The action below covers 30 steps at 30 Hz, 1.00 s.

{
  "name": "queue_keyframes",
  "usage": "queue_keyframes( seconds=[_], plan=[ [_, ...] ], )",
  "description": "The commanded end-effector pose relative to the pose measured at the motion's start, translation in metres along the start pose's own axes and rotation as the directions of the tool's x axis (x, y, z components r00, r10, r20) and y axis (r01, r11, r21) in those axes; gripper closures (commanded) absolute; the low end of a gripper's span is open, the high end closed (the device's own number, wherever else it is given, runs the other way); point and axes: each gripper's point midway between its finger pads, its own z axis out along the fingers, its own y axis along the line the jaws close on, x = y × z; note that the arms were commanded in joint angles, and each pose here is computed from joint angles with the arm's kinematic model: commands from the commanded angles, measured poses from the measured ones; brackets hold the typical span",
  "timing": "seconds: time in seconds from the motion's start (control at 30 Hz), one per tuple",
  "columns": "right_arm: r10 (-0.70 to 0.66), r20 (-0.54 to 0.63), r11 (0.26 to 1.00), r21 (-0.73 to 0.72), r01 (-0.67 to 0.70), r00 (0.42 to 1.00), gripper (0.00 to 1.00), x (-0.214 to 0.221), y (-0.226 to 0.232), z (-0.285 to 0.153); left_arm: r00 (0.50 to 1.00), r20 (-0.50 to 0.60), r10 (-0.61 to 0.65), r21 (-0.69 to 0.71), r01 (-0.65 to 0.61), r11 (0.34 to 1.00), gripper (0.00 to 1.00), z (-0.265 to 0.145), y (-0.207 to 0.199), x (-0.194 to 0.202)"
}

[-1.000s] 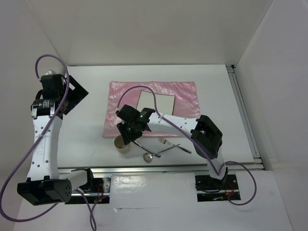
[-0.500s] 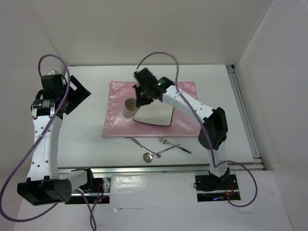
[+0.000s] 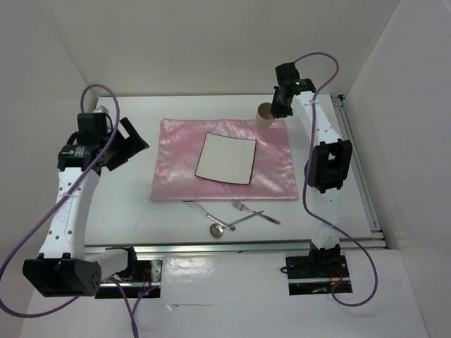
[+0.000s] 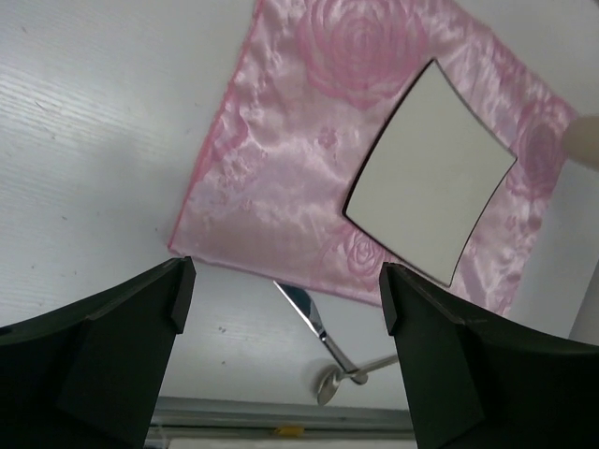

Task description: Set the dinner table for one person

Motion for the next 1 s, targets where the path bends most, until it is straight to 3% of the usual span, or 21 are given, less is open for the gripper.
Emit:
queue_keyframes(
  seconds=[0.0, 0.33, 0.63, 0.7, 0.73, 0.77, 0.87, 0.9, 0.97],
  plan=[
    [-0.001, -0.023, 1.0, -0.002, 0.001, 1.0, 1.0, -0.003, -0.001, 0.015, 0.994, -0.032, 0.1, 0.044, -0.099, 0.994, 0.0, -0.001, -0.009, 0.022],
    [0.053, -0.032, 0.996, 0.067, -0.05, 0.998, 1.0, -0.006, -0.035, 0.05, 0.975, -0.173, 0.139, 0.039, -0.134, 0.99, 0.0, 0.013, -0.002, 0.071],
    [0.048, -0.077, 0.997, 0.072, -0.042, 0.996, 0.96, 0.007, -0.04, 0.072, 0.966, -0.199, 0.166, 0.025, -0.165, 0.986, 0.0, 0.018, -0.002, 0.082],
    [0.047, -0.087, 0.996, 0.076, -0.04, 0.995, 0.79, 0.011, -0.04, 0.076, 0.969, -0.192, 0.158, 0.028, -0.155, 0.987, 0.0, 0.017, -0.004, 0.079],
    [0.047, -0.091, 0.997, 0.068, -0.041, 0.995, 0.54, 0.011, -0.039, 0.076, 0.969, -0.192, 0.158, 0.028, -0.155, 0.987, 0.0, 0.017, -0.004, 0.079],
    [0.047, -0.091, 0.997, 0.068, -0.041, 0.995, 0.45, 0.011, -0.039, 0.076, 0.969, -0.192, 0.158, 0.028, -0.155, 0.987, 0.0, 0.017, -0.004, 0.079],
    [0.05, -0.052, 0.998, 0.052, -0.048, 0.997, 0.26, -0.002, -0.036, 0.058, 0.967, -0.195, 0.165, 0.034, -0.161, 0.986, 0.0, 0.018, -0.008, 0.079],
    [0.053, -0.028, 0.998, 0.042, -0.052, 0.998, 0.14, -0.011, -0.034, 0.05, 0.965, -0.198, 0.172, 0.04, -0.167, 0.985, 0.0, 0.017, -0.01, 0.081],
    [0.051, 0.035, 0.999, 0.015, -0.052, 0.998, 0.06, -0.032, -0.029, 0.026, 0.965, -0.198, 0.17, 0.036, -0.166, 0.985, 0.0, 0.019, -0.012, 0.081]
  ],
)
